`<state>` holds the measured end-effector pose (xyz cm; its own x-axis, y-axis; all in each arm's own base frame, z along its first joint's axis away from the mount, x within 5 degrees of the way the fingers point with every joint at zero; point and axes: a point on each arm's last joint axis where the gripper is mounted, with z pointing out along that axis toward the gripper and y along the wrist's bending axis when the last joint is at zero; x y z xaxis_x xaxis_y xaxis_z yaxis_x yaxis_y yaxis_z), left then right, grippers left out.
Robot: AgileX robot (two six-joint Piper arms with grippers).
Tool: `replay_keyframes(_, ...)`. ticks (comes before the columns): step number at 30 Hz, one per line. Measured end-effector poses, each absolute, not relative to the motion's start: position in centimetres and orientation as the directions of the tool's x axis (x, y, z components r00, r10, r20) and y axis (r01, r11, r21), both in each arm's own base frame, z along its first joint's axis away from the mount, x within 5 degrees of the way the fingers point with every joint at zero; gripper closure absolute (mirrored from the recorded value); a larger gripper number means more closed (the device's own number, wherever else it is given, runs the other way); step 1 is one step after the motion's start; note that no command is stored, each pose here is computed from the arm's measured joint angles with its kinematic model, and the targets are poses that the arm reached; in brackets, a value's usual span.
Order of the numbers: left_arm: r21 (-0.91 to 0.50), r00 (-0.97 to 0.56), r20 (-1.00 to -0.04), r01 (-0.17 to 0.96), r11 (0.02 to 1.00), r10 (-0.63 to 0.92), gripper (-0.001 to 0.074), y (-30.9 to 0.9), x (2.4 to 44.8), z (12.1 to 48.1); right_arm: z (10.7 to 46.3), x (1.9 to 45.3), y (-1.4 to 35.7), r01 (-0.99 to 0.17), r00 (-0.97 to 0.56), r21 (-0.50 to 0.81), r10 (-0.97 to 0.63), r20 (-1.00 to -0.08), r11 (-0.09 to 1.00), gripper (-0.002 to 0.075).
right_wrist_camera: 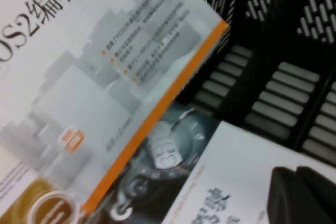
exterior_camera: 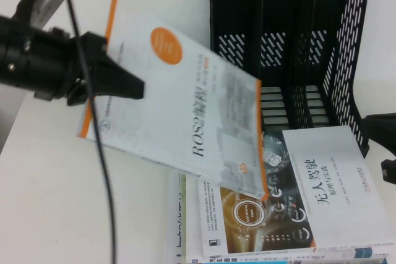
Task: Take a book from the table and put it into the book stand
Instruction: Place the book on the book shelf
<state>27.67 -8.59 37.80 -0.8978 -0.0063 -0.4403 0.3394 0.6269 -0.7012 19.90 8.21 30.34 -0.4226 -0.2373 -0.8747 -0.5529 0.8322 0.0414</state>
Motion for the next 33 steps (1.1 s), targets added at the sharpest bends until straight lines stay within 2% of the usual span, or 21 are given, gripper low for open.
replay_keyframes(9,-0.664,-0.862,-0.502,0.434,0.609,0.068,0.0633,-12.8,26.5,42.8,30.8,20.6,7.6,-0.485,-0.368,-0.006,-0.211,-0.906,0.874,0.0721)
replay_keyframes(20,-0.619,-0.836,-0.545,0.348,0.704,-0.066,0.0633,-12.8,31.0,47.5,31.0,20.6,7.5,-0.476,-0.357,-0.012,-0.206,-0.911,0.879,0.0721)
replay_keyframes(29,-0.586,-0.837,-0.539,0.293,0.756,-0.093,0.0633,-14.5,35.4,46.6,31.2,20.7,7.4,-0.459,-0.343,-0.020,-0.198,-0.918,0.888,0.0721)
replay_keyframes(33,-0.559,-0.834,-0.544,0.274,0.783,-0.096,0.0633,-14.3,36.0,46.2,31.1,20.7,7.3,-0.455,-0.342,-0.023,-0.199,-0.919,0.890,0.0720)
